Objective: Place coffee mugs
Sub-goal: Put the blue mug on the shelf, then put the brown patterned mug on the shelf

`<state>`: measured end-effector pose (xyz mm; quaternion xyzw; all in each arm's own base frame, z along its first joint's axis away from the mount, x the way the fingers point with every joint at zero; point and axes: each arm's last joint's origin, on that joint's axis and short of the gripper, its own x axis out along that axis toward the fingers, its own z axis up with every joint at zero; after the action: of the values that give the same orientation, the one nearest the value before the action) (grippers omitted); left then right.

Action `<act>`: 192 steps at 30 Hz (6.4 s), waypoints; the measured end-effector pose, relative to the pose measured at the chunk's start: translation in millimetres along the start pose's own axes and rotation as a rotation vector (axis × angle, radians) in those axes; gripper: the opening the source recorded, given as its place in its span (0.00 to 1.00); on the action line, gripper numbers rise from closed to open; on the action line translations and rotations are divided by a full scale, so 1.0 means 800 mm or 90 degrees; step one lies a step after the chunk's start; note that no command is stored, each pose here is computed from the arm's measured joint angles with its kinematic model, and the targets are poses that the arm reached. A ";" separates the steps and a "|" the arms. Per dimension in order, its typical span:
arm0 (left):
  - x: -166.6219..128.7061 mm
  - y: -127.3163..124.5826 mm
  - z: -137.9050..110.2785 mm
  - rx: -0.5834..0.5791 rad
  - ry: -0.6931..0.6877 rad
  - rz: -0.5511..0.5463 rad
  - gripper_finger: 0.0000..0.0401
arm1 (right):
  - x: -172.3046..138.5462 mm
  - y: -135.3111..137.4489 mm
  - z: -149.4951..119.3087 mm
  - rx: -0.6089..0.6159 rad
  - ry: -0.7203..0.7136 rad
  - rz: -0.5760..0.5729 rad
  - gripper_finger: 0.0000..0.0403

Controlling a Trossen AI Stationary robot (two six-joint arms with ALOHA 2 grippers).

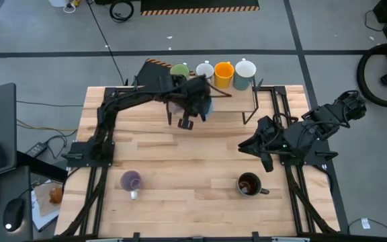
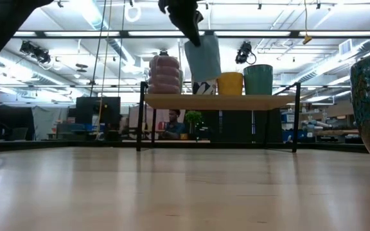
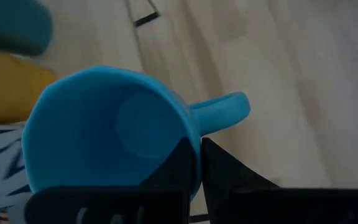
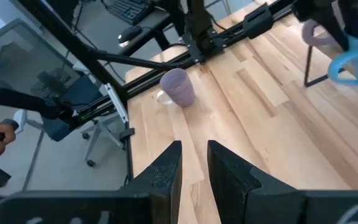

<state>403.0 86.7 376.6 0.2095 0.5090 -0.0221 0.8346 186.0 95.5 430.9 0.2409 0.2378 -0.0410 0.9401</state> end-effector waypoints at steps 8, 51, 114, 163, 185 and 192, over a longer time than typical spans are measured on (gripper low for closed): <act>0.003 0.035 -0.021 0.006 0.008 0.028 0.06 | 0.004 -0.010 0.006 0.006 -0.006 -0.029 0.20; 0.037 0.048 -0.031 0.081 0.083 0.049 0.13 | 0.007 -0.015 0.012 0.003 -0.015 -0.034 0.20; -0.040 -0.154 0.062 -0.176 -0.098 -0.227 0.19 | 0.020 -0.018 -0.050 -0.025 0.335 -0.031 0.20; 0.009 -0.348 0.030 -0.250 -0.064 -0.162 0.12 | 0.064 -0.044 -0.218 0.113 0.544 -0.203 0.24; -0.037 -0.338 0.007 -0.331 -0.125 -0.109 0.12 | 0.100 -0.043 -0.256 0.238 0.495 -0.110 0.24; -0.037 -0.337 0.007 -0.327 -0.129 -0.099 0.12 | 0.119 -0.029 -0.263 0.255 0.472 -0.062 0.24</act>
<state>325.9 -166.5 316.1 -0.0517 0.4266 0.0224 0.9027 175.9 178.0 214.5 0.4061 0.5583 -0.0412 0.7223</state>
